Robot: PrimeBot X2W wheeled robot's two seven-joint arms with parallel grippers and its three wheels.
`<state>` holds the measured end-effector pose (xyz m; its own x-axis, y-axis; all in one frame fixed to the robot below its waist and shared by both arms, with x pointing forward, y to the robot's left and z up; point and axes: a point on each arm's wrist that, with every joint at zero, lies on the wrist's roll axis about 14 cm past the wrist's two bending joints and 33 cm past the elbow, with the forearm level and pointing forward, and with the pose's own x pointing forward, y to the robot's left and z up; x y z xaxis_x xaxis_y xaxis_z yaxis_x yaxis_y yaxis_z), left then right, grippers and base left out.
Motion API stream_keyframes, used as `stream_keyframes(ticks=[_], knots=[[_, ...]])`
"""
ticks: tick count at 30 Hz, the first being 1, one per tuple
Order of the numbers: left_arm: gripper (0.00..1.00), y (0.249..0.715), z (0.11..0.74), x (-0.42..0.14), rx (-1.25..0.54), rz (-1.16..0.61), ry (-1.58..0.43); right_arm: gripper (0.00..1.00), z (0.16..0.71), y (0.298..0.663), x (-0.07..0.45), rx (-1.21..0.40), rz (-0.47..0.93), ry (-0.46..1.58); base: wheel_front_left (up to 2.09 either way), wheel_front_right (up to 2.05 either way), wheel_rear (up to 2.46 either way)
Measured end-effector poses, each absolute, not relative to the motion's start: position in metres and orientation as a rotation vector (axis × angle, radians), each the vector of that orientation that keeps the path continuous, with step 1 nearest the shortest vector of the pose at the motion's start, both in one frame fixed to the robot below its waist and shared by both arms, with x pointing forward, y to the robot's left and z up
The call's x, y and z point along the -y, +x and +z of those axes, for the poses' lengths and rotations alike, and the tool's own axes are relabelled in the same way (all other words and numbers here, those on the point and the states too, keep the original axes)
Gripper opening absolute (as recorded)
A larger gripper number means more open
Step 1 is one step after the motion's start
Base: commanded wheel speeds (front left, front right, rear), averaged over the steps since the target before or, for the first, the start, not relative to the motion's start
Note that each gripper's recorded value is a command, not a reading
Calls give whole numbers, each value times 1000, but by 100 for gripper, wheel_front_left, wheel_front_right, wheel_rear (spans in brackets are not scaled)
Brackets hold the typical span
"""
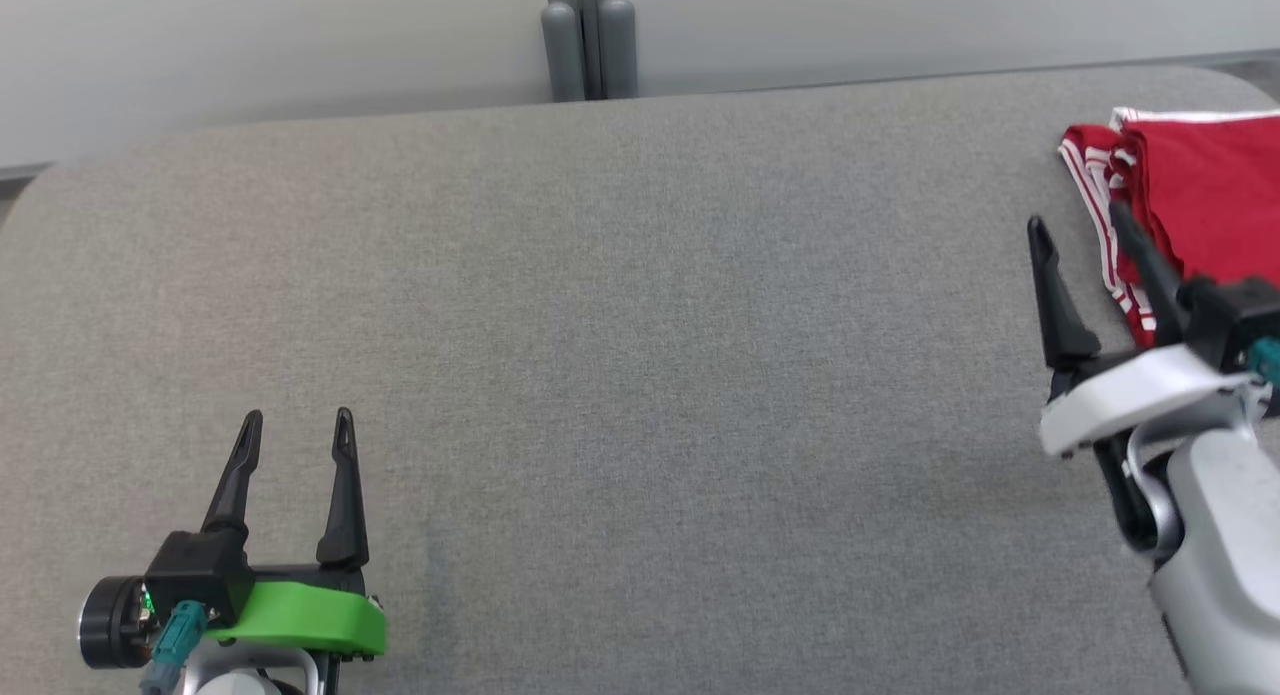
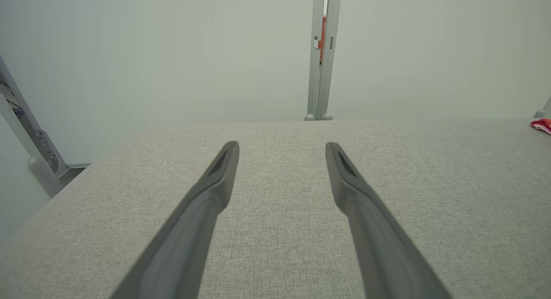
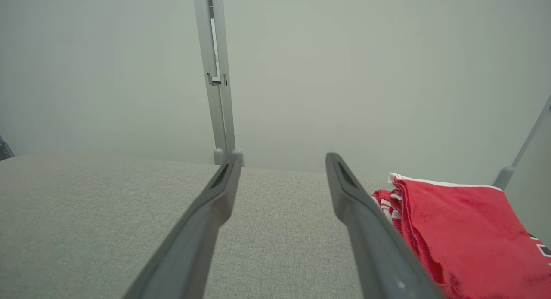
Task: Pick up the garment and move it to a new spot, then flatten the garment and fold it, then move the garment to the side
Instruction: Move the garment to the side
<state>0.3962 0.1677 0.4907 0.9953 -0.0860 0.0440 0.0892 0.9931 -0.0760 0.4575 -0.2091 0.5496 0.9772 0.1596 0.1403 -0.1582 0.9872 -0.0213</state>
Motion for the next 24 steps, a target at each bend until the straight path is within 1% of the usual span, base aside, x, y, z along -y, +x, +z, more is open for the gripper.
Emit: stream_keyframes(ticks=[6, 12, 24], knots=[[100, 384, 498, -175, 59, -66, -77, 100, 537, 423, 195, 143, 138, 77, 0, 0, 0], [100, 373, 501, -181, 66, -49, -73, 100, 528, 392, 188, 136, 114, 115, 0, 0, 0], [100, 363, 496, -185, 50, -40, -77, 100, 522, 357, 184, 133, 80, 149, 0, 0, 0]])
